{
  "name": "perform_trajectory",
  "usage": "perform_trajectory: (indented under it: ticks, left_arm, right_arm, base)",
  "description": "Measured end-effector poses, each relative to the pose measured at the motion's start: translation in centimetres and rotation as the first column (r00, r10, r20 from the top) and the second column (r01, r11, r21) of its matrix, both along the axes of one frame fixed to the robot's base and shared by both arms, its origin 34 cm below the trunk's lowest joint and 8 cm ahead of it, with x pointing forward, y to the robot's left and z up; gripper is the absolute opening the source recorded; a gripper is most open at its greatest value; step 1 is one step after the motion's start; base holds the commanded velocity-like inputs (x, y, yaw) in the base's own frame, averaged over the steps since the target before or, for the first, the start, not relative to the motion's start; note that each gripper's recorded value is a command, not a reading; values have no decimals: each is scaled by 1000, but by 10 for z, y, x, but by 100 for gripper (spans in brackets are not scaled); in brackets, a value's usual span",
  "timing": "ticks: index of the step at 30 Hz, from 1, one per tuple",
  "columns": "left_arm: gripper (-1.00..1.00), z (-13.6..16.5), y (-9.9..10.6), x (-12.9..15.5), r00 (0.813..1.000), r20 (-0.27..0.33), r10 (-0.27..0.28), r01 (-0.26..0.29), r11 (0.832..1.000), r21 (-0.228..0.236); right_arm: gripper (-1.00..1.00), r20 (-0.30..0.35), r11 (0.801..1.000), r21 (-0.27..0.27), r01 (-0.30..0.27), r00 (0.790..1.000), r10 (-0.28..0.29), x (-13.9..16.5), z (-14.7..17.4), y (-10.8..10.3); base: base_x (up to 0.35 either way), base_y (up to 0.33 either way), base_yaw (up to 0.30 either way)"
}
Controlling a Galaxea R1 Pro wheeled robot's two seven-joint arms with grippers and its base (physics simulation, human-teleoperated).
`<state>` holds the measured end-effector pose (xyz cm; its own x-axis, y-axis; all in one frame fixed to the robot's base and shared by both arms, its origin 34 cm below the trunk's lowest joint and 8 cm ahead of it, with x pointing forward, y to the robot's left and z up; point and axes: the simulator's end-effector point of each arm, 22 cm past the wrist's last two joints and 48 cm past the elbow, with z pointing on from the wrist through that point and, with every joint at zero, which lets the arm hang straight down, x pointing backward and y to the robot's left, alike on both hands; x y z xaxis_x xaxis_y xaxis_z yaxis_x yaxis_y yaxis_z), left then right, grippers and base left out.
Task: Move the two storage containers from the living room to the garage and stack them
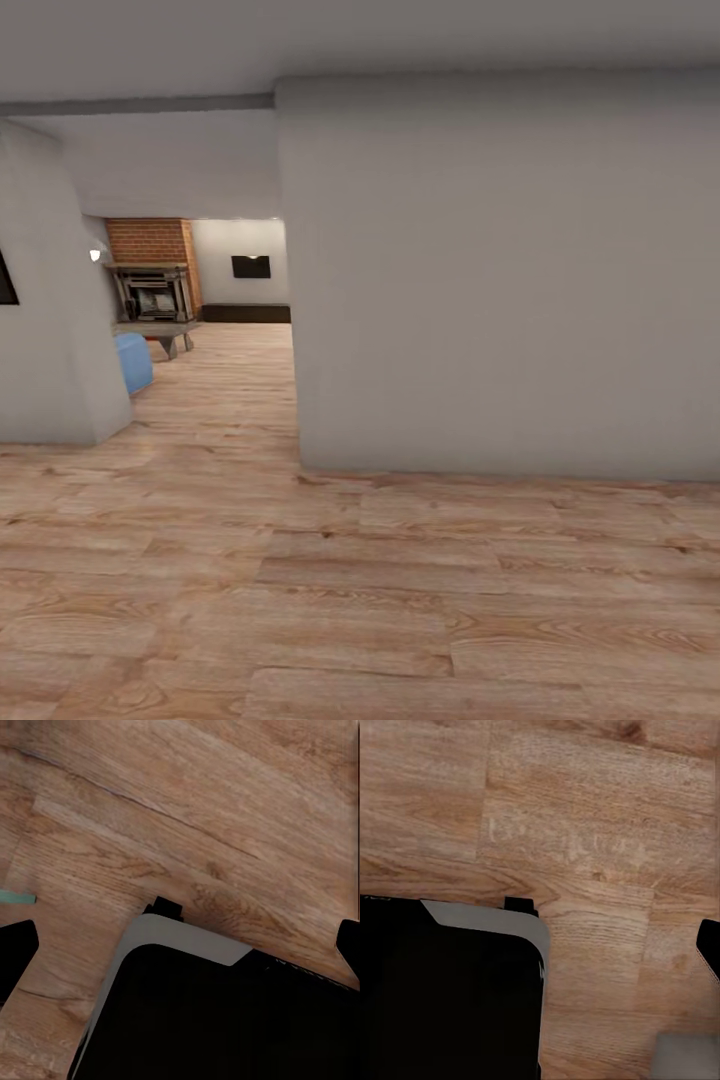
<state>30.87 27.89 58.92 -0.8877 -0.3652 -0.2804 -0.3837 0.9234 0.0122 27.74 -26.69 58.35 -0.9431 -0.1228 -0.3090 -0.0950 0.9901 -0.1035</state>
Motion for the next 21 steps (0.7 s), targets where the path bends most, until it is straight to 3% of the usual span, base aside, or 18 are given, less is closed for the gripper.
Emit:
perform_trajectory:
  ticks: [21]
  left_arm:
    - [100, 0, 0, 0, 1000, 0, 0, 0, 1000, 0]
  right_arm:
    - [100, 1, 1000, 2, 0, 1000, 0, 0, 0, 1]
  base:
    - [325, 0, 0]
